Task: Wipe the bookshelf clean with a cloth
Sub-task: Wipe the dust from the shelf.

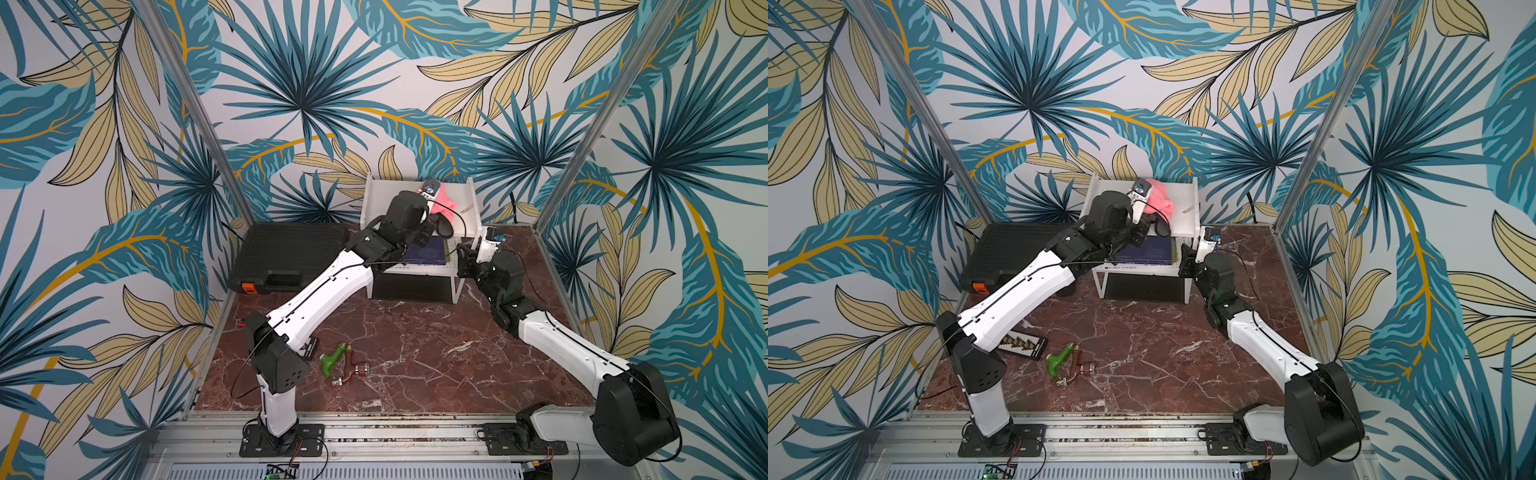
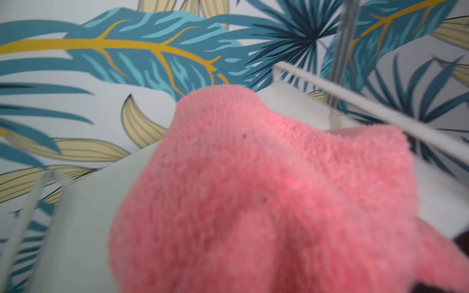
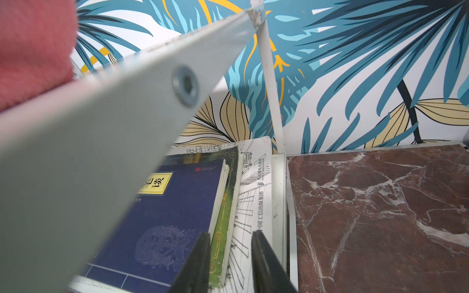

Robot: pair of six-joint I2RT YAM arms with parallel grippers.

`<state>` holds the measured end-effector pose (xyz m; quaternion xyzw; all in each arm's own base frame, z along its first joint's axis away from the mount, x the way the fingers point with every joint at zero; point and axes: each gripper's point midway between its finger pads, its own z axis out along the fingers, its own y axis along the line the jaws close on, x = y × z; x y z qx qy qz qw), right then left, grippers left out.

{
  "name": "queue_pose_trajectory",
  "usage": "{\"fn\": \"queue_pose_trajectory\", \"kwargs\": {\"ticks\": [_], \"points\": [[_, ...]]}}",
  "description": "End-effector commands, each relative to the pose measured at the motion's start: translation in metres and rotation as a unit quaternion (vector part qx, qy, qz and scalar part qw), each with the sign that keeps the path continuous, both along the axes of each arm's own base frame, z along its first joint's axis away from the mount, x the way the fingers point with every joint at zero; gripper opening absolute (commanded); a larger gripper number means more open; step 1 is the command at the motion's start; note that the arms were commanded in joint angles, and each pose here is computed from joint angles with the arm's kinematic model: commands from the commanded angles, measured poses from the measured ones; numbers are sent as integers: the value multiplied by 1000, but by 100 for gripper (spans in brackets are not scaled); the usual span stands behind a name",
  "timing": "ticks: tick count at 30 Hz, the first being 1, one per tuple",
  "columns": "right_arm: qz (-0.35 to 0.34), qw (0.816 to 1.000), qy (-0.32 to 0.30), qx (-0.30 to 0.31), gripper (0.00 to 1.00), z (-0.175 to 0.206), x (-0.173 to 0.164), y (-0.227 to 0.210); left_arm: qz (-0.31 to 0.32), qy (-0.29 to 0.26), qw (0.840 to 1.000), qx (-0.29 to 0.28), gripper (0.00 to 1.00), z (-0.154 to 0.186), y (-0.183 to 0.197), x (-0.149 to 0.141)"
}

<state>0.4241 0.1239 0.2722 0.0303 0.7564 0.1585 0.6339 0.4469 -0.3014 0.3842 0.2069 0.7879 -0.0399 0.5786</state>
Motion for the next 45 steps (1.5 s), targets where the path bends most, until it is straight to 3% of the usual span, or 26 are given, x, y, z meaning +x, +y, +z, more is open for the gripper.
{"fn": "queue_pose_trajectory", "kwargs": {"ticks": [1, 5, 9, 12, 16, 21, 26, 32, 34, 36, 40, 42, 45], "points": [[28, 999, 8, -37, 31, -13, -1, 12, 93, 10, 996, 10, 0, -5, 60, 0], [21, 999, 7, -36, 31, -12, -2, 10, -50, 16, 994, -99, 0, 12, -10, -32], [21, 999, 3, -29, 31, -8, -2, 9, -186, 60, 974, -119, 0, 6, -94, -60], [23, 999, 0, -29, 31, -6, -5, 10, -140, 83, 982, -92, 0, -19, -83, -48], [21, 999, 5, -44, 31, -11, -7, 7, -53, 39, 992, -110, 0, -13, -19, -45], [16, 999, 1, -44, 31, -12, -7, 5, 66, -3, 989, -134, 0, -6, 79, -50], [24, 999, 0, -49, 28, -9, -6, 9, 11, -23, 988, -152, 0, -5, 75, -69], [25, 999, 11, -42, 24, -23, -6, 9, 95, 50, 985, -134, 0, -77, 98, -68], [27, 999, 18, -42, 21, -30, -6, 9, 98, 42, 982, -153, 0, -78, 102, -72], [40, 998, 18, -50, 17, -29, -7, 13, 112, 0, 980, -164, 0, -56, 113, -73], [67, 995, 11, -75, 9, -17, -6, 19, 138, -47, 981, -131, 0, -22, 128, -68], [72, 994, 6, -80, 7, -13, -6, 19, 147, -38, 983, -105, 0, -28, 128, -62], [76, 994, 6, -79, 5, -14, -6, 18, 137, 9, 984, -111, 0, -67, 117, -60]]}}
